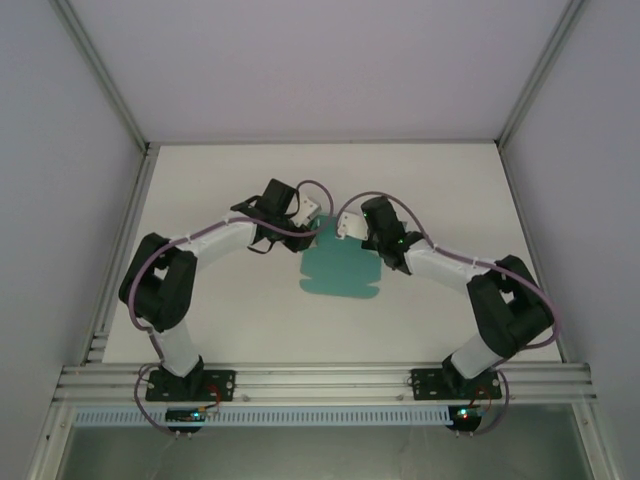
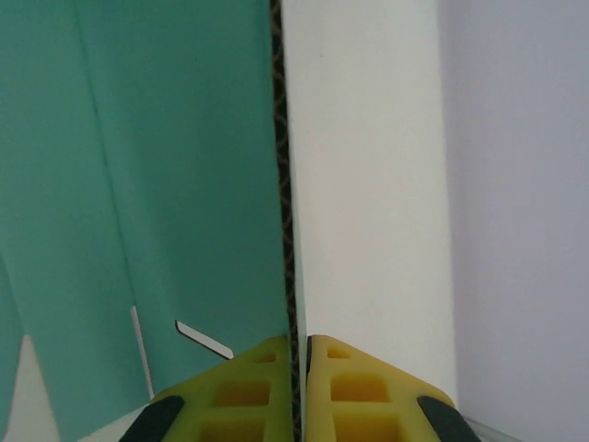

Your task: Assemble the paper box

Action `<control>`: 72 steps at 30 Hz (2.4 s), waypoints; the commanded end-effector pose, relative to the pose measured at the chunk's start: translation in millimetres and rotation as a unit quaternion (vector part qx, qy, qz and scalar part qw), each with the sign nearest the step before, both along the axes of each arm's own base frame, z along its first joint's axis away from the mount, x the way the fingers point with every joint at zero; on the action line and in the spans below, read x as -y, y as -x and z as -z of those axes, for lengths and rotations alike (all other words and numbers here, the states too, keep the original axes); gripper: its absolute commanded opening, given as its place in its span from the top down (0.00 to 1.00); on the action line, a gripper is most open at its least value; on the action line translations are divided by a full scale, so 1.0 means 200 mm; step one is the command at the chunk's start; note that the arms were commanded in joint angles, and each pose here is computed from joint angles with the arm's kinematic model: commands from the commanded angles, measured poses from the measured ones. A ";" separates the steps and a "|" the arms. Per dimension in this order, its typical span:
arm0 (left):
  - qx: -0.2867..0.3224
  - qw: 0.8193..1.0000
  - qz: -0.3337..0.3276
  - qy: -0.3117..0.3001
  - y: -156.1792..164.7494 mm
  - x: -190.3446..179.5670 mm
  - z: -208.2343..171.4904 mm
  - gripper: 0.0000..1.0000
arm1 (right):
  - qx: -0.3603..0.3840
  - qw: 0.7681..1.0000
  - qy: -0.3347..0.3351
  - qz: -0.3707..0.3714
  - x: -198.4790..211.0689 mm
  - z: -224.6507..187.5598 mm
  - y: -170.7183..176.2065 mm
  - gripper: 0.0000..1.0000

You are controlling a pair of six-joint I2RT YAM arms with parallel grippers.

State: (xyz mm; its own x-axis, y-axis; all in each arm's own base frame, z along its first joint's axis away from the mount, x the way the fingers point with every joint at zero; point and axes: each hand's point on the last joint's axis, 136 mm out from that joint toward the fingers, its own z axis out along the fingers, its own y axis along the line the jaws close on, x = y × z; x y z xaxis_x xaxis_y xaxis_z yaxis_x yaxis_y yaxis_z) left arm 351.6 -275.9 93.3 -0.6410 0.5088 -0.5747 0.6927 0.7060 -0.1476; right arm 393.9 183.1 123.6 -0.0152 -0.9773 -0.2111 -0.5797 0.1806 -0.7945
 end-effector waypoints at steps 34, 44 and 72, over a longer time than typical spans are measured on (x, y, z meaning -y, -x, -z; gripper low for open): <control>-0.092 0.961 -0.206 0.160 -0.53 -0.44 -0.06 0.00 | 0.004 0.996 0.024 0.081 0.15 0.07 -0.25 0.85; -0.133 0.964 -0.028 0.228 -0.70 -0.13 -0.10 0.00 | -0.084 0.962 -0.201 0.162 0.28 -0.03 -0.16 0.19; -0.076 0.948 0.143 0.275 -0.61 0.17 -0.18 1.00 | -0.172 0.906 -0.341 0.182 0.42 -0.22 -0.01 0.03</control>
State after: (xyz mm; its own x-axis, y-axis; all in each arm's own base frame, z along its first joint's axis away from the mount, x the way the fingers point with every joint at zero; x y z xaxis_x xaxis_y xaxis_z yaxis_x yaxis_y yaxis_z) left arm 477.2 -303.0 60.5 -0.7867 0.3458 -0.5115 0.6156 0.3773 -0.6919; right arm 412.1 93.1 146.9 -0.5168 -0.4990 -0.6956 -0.5000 0.8355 -0.2280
